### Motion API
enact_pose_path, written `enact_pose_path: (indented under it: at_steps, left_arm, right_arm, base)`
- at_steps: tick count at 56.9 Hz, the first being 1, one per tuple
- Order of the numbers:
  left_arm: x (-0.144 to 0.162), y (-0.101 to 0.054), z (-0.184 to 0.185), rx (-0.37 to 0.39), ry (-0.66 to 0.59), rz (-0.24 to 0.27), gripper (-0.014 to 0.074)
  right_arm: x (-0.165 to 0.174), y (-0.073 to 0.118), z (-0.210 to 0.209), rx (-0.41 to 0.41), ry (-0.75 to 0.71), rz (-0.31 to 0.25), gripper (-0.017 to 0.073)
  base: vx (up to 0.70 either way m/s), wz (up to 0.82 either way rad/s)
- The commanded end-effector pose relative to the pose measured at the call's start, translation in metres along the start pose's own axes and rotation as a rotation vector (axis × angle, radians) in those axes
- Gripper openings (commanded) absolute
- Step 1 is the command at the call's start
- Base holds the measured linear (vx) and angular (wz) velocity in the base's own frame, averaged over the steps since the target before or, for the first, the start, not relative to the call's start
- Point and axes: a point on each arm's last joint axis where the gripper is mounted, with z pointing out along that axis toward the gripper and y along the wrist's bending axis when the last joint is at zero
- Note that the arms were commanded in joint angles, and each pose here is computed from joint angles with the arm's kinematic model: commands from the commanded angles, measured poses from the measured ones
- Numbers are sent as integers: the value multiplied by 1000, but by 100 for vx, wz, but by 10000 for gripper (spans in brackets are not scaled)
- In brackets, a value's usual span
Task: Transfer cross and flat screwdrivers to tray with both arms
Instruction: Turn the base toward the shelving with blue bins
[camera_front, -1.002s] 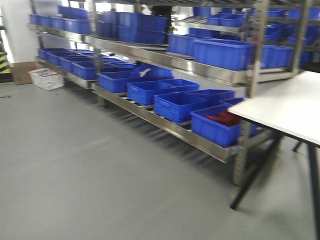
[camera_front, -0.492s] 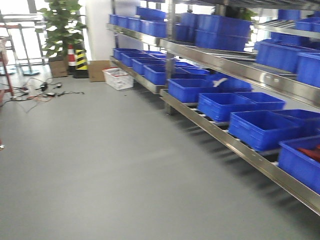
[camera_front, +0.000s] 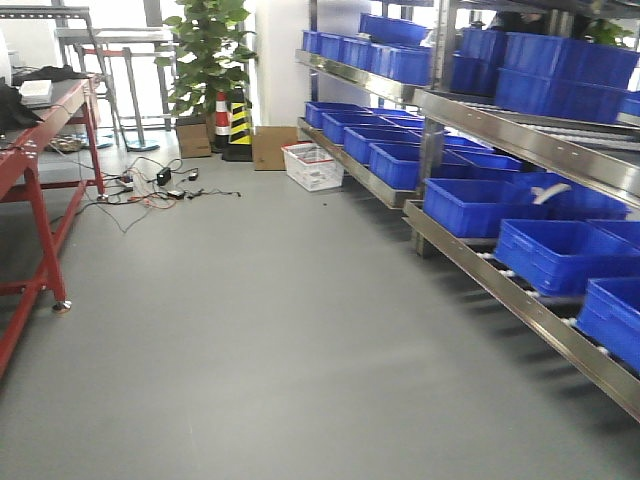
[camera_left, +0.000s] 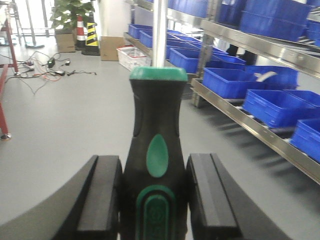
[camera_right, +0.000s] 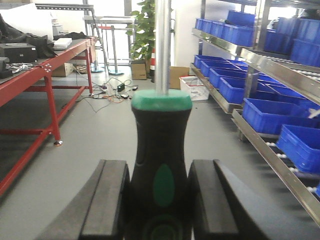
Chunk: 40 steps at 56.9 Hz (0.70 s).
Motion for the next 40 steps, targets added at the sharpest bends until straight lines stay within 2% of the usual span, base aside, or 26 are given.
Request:
enact_pose_path:
  at_steps: [1, 40]
  left_arm:
    - [-16, -2, -6, 8, -120, -8, -6]
    - [-16, -2, -6, 8, -120, -8, -6]
  right_arm:
    - [-16, -2, -2, 18, -116, -1, -8]
    - [-16, -2, -2, 18, -118, -1, -8]
  base:
    - [58, 22]
    - [59, 23]
